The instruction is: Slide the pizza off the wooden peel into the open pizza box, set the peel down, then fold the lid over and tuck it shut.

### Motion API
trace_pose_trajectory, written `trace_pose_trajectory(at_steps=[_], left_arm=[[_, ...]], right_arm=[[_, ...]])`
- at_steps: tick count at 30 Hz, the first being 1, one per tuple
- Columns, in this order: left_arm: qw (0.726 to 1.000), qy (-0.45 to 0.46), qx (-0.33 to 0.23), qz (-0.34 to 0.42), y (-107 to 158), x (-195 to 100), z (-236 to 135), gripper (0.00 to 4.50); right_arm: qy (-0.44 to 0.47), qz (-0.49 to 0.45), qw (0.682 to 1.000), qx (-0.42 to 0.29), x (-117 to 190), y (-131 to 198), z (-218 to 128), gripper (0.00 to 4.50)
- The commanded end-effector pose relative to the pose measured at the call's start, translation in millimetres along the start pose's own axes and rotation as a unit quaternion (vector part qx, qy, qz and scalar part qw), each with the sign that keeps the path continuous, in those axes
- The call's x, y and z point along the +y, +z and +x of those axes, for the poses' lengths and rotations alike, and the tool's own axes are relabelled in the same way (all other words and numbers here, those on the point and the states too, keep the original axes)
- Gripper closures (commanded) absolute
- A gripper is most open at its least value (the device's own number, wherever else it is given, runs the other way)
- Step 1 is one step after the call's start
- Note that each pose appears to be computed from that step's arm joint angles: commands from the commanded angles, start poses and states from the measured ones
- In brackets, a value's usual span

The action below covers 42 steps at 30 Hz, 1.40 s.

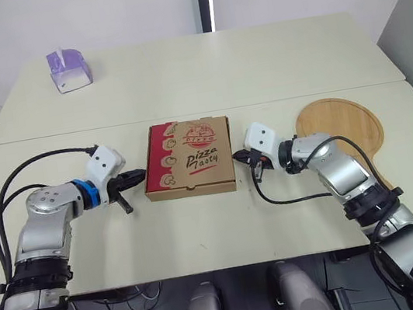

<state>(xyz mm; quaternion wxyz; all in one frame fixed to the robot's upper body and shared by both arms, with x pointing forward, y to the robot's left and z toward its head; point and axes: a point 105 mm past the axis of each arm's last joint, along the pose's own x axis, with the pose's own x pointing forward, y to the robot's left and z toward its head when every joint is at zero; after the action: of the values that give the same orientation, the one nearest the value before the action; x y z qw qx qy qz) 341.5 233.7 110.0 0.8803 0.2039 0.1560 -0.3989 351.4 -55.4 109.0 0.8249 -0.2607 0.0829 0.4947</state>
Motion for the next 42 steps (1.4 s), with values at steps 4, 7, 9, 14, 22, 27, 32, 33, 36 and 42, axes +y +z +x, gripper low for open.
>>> trace_pose_trajectory(at_steps=[4,7,9,14,22,27,32,33,36,42], left_arm=[[0.995,-0.090,-0.028,0.017,22.5,-36.4,6.9,4.50],[0.992,-0.118,-0.034,0.022,27.7,-52.0,11.5,4.50],[0.989,-0.138,-0.033,0.029,28.9,-62.4,15.0,4.50],[0.982,-0.184,-0.024,0.037,24.7,-87.5,18.2,4.50],[0.979,-0.197,-0.018,0.037,20.1,-96.8,22.7,4.50],[0.980,-0.196,-0.013,0.038,16.9,-95.9,23.3,4.50],[0.980,-0.194,-0.014,0.038,16.7,-96.8,24.1,4.50],[0.980,-0.193,-0.014,0.038,16.8,-97.1,24.0,4.50],[0.981,-0.189,-0.016,0.039,17.8,-96.7,24.4,4.50],[0.981,-0.189,-0.014,0.040,18.4,-97.0,25.9,4.50]], right_arm=[[0.044,0.016,0.998,-0.046,14.1,22.7,-11.8,4.48],[0.068,0.021,0.997,-0.043,22.9,20.6,-18.6,4.48],[0.083,0.022,0.996,-0.037,29.1,18.6,-25.1,4.48],[0.105,0.023,0.994,-0.021,40.1,13.8,-38.8,4.48],[0.102,0.026,0.994,0.003,45.2,3.9,-46.7,4.48],[0.106,0.031,0.994,0.003,48.0,4.5,-46.9,4.48],[0.113,0.034,0.993,0.002,52.1,5.5,-47.4,4.48],[0.115,0.034,0.993,0.003,53.1,5.2,-48.1,4.48],[0.121,0.034,0.992,0.006,55.3,5.1,-50.2,4.48],[0.132,0.036,0.991,0.008,58.5,5.1,-52.5,4.48]])
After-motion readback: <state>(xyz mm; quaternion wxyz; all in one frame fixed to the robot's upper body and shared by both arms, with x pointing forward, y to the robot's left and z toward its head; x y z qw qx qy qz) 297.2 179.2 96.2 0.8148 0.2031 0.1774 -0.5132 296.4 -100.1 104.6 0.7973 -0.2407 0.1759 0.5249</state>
